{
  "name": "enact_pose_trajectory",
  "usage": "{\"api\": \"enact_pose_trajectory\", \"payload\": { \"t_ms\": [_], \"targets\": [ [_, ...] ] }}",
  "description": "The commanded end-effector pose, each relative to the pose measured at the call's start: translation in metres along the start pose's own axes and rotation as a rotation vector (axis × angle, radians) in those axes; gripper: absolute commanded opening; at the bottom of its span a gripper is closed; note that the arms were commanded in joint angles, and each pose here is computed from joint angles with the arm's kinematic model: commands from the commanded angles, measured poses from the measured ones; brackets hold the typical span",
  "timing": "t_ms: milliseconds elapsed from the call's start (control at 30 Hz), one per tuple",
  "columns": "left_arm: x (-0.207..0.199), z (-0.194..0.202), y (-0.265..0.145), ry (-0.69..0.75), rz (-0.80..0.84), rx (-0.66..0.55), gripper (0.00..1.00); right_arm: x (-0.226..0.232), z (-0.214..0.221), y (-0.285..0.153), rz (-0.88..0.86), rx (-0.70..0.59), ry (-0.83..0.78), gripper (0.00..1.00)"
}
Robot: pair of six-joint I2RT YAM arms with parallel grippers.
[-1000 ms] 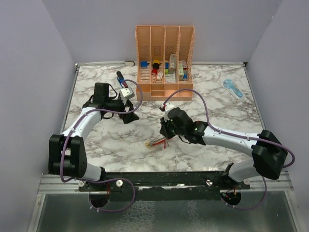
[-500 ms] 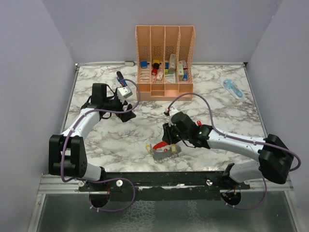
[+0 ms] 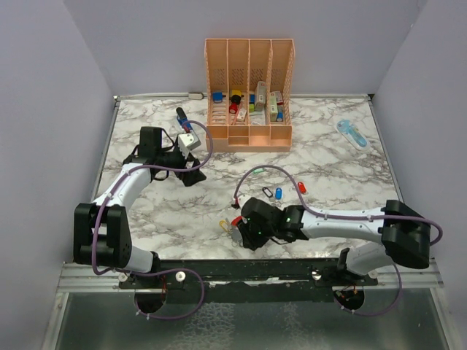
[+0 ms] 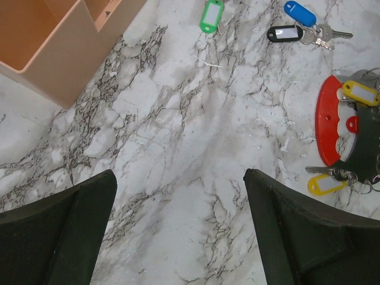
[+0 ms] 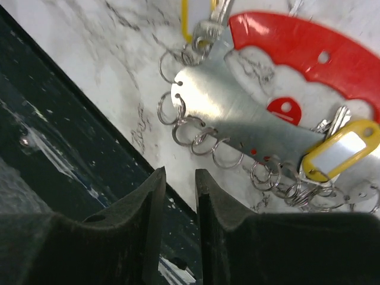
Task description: Put the keys on the keyring
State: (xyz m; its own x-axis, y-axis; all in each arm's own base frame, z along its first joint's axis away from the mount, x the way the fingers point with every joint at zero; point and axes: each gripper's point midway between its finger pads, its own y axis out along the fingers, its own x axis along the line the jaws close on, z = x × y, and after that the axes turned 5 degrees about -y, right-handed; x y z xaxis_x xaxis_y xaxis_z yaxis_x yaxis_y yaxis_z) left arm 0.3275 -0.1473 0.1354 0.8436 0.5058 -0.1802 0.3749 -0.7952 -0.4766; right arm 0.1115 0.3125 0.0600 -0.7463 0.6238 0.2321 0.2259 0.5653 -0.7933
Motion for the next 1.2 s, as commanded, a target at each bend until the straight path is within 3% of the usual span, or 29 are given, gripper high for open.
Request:
{"api": "enact_pose_trajectory", "payload": {
  "t_ms": [0,167,1167],
  "targets": [
    [-0.006,-0.011,-0.005,0.032,0.022,-0.026,0.92,0.001,0.021,0.003,0.086,0.089,0.011,0.27],
    [-0.006,-0.012,-0.004,0.028,0.029,-0.031,0.92,-0.009,0.016,0.003,0.169,0.081,0.017,0.26],
    [-0.007,-0.016,-0.005,0.023,0.032,-0.036,0.92,-0.012,0.000,0.025,0.264,0.118,-0.025,0.25]
  ]
}}
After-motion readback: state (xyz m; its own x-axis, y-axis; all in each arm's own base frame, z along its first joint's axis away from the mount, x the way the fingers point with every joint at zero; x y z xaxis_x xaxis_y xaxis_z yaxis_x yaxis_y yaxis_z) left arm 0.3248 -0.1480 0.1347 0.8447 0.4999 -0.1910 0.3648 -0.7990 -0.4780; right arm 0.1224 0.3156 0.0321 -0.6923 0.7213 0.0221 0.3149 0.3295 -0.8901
